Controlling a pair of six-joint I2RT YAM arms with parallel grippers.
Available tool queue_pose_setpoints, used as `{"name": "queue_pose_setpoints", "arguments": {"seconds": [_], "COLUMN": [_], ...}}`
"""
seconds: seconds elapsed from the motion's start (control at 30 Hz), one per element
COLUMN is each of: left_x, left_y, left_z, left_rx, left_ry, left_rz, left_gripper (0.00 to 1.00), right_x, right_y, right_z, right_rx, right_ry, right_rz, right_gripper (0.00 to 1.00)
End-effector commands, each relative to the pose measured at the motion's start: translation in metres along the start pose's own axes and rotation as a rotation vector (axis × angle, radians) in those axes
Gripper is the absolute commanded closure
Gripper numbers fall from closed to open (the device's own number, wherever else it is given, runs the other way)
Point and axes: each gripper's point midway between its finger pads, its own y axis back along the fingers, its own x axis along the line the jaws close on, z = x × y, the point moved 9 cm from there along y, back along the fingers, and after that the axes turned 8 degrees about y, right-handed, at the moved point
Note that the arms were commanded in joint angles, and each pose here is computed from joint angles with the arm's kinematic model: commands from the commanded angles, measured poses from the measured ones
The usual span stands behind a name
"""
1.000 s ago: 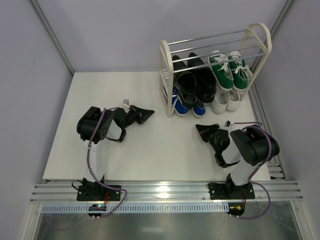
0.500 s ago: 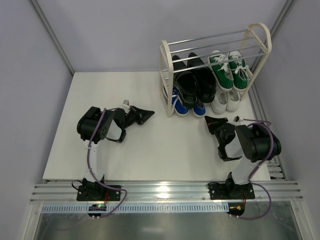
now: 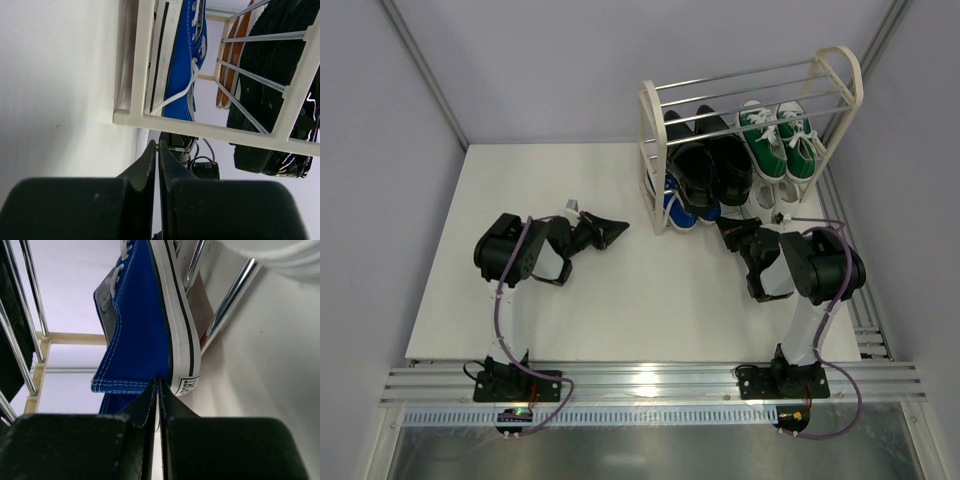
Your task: Place and organize the shoes onto the shoe shelf
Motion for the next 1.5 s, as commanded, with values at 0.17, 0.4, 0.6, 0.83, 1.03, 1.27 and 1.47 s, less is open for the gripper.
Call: {"name": "queue_pose_setpoints", "arguments": {"seconds": [0.17, 0.4, 0.6, 0.83, 1.03, 1.27, 1.47], "left_x": [-0.030, -0.040, -0.079, -0.107, -0.150, -0.166, -0.169], "left_y": [0.006, 0.009, 0.017, 0.045, 0.075, 0.117, 0.135], "left_z": [-0.007, -0.010, -0.020, -0.043, -0.078, -0.096, -0.102], "left_rx": [0.038, 0.052, 0.077, 0.086, 0.031, -0.033, -0.061], "left_ry": [-0.119, -0.136, -0.233, -0.431, -0.644, -0.747, -0.764], "left_rz": [-0.204, -0.226, -0.252, 0.042, 0.165, 0.317, 0.326], "left_gripper": [1.00, 0.99, 1.00, 1.00, 1.00, 0.99, 0.99], "right_x": [0.022, 0.015, 0.035, 0.077, 0.105, 0.107, 0.113], "right_y": [0.006, 0.038, 0.077, 0.120, 0.169, 0.195, 0.153], "right_z": [-0.009, 0.023, 0.051, 0.073, 0.088, 0.110, 0.120], "right_rx": [-0.012, -0.101, -0.004, 0.158, 0.130, -0.021, 0.013], "right_ry": [-0.019, 0.010, 0.214, 0.654, 0.811, 0.885, 0.837], "right_rz": [0.165, 0.177, 0.250, 0.029, -0.048, -0.283, -0.244], "right_gripper": [0.96, 0.96, 0.96, 0.96, 0.96, 0.95, 0.96]}}
